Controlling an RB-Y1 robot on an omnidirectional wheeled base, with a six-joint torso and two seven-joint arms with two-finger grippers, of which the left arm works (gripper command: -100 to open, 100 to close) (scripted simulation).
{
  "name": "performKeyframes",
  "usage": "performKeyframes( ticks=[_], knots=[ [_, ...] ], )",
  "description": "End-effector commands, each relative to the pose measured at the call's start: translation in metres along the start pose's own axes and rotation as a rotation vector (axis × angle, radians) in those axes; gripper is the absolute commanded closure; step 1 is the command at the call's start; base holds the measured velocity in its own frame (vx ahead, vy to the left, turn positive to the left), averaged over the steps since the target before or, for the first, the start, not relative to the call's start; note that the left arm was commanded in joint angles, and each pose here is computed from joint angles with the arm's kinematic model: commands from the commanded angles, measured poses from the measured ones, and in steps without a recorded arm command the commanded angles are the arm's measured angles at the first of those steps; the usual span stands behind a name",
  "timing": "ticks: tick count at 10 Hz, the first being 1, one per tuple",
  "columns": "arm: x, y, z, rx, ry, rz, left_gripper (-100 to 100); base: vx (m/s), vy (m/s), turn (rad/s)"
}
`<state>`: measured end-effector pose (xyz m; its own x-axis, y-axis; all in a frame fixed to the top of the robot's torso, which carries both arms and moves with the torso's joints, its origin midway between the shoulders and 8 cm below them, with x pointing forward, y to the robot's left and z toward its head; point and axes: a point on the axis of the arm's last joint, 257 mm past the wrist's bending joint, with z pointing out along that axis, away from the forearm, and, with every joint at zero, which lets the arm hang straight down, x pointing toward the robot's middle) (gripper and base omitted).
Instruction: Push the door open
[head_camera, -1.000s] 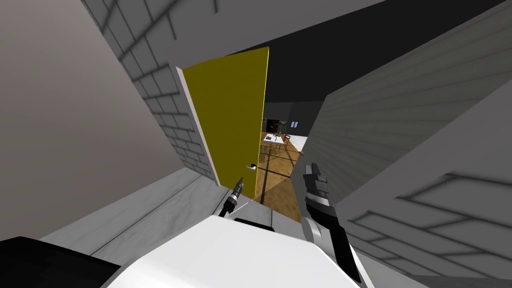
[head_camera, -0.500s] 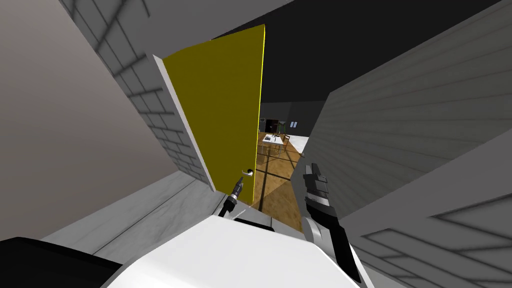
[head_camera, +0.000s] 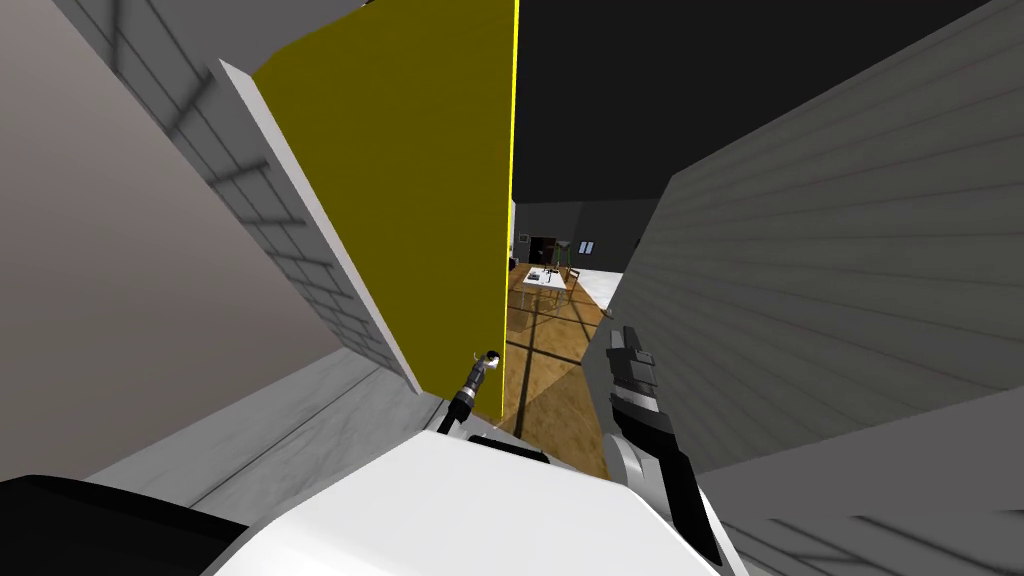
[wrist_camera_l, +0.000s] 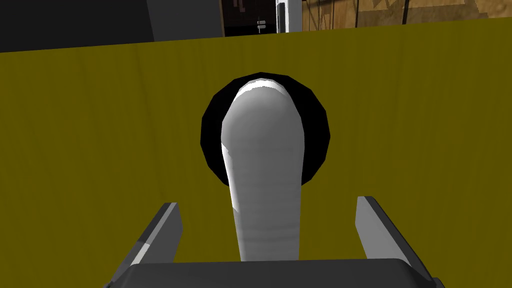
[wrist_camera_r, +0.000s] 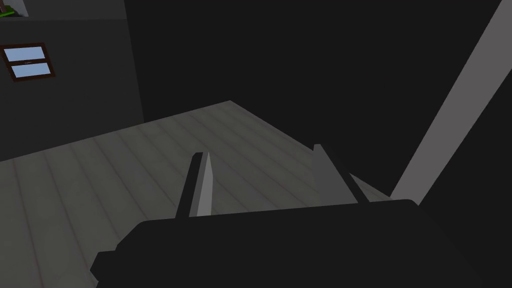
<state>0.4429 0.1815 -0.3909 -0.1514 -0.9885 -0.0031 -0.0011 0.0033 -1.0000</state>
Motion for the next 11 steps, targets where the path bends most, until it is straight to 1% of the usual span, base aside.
performKeyframes(
  ticks=[1, 6, 7, 11],
  knots=[
    [0.0, 0.0, -0.0003, -0.001, 0.0, 0.0, 100, -0.009, 0.0, 0.008],
    [0.0, 0.0, -0.0003, -0.001, 0.0, 0.0, 100, -0.017, 0.001, 0.0],
    [-0.012, 0.003, -0.0022, -0.009, -0.019, 0.009, 100, 0.105, -0.025, 0.032],
    [-0.036, 0.003, -0.0027, -0.009, -0.063, 0.023, 100, 0.169, -0.076, 0.048]
  ],
)
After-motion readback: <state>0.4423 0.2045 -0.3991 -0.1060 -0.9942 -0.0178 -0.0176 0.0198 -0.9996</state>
